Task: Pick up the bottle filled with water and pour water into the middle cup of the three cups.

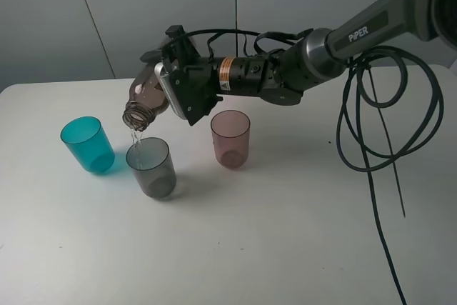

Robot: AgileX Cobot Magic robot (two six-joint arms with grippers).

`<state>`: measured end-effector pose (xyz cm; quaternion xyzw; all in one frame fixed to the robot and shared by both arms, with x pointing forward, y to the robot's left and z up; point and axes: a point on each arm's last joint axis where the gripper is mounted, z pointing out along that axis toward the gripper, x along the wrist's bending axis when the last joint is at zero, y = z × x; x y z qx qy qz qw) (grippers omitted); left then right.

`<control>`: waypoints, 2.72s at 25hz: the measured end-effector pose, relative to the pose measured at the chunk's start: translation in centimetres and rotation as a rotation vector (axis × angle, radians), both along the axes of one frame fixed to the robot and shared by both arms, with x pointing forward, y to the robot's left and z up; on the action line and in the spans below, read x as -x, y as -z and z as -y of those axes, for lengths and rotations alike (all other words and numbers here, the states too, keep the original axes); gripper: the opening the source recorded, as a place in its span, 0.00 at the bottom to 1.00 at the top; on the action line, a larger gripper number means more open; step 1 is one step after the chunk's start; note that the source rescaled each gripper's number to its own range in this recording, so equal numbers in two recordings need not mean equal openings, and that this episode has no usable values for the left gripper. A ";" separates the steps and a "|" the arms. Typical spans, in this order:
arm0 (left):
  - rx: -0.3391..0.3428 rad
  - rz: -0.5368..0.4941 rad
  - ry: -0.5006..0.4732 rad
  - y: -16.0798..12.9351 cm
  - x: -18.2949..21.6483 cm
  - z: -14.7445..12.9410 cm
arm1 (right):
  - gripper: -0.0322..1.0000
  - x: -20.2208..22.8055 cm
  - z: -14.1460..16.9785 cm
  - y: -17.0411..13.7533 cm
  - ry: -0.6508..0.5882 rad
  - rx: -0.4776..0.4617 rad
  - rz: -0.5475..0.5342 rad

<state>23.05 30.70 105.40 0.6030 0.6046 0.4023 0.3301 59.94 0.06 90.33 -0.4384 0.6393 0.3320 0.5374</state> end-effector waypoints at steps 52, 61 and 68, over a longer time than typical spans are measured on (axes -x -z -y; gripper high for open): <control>-0.002 0.000 0.001 0.0 0.0 0.0 | 0.06 -0.7 0.9 -0.4 -0.062 0.077 0.273; -0.002 0.000 0.001 0.0 0.0 0.0 | 0.06 -0.5 0.9 -0.3 -0.076 0.066 0.236; -0.002 0.000 0.001 0.0 0.0 0.0 | 0.06 -0.3 0.8 -0.4 -0.106 0.063 0.262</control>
